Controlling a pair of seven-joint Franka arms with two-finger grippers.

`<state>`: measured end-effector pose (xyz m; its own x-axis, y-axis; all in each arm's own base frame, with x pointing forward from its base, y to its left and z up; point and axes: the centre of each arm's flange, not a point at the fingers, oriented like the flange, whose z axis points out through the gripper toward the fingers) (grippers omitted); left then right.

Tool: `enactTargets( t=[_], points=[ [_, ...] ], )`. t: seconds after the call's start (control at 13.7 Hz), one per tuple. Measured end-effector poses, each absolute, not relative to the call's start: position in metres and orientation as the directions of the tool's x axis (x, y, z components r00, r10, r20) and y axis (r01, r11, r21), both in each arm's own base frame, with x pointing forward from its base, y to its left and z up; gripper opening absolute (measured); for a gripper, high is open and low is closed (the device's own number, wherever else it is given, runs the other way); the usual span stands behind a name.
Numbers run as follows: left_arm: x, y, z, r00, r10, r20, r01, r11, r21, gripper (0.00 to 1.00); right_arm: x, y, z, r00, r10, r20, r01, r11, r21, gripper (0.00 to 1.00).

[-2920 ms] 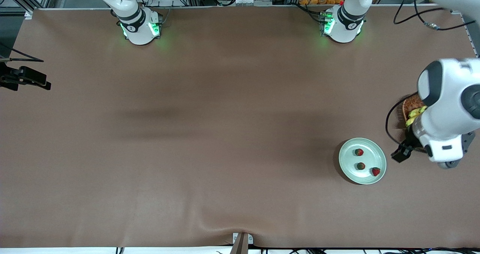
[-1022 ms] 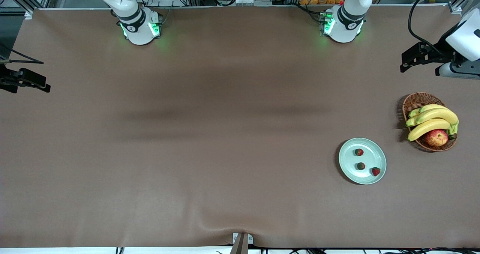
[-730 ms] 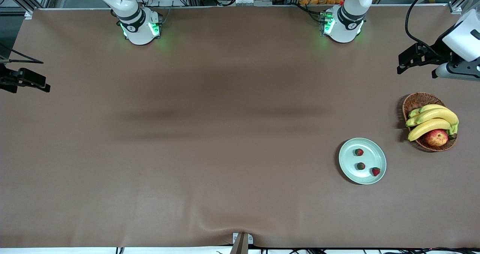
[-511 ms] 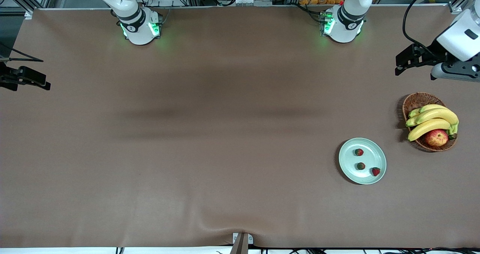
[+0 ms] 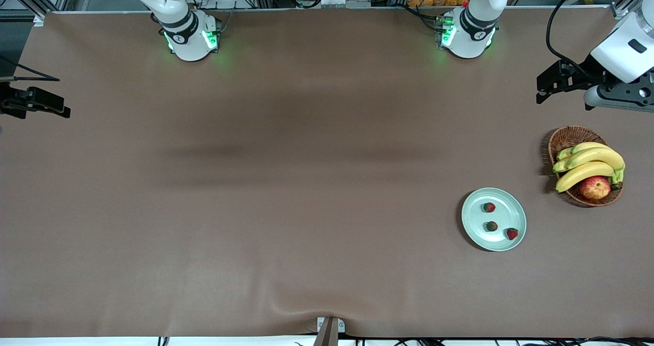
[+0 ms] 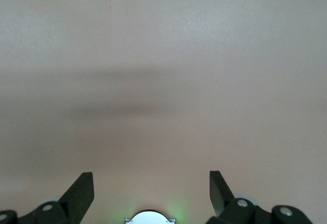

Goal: Collect all strawberries into plate

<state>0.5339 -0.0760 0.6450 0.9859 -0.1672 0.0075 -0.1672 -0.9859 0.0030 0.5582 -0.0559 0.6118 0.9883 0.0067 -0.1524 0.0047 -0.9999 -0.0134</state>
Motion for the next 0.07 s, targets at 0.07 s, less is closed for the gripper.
enactTargets(
  t=[0.07],
  points=[
    [0.5339, -0.0759, 0.6450, 0.986, -0.167, 0.007, -0.167, -0.986, 0.003, 1.00, 0.5582, -0.0559, 0.6127, 0.989, 0.007, -0.151, 0.005, -1.000, -0.013, 1.00]
  ],
)
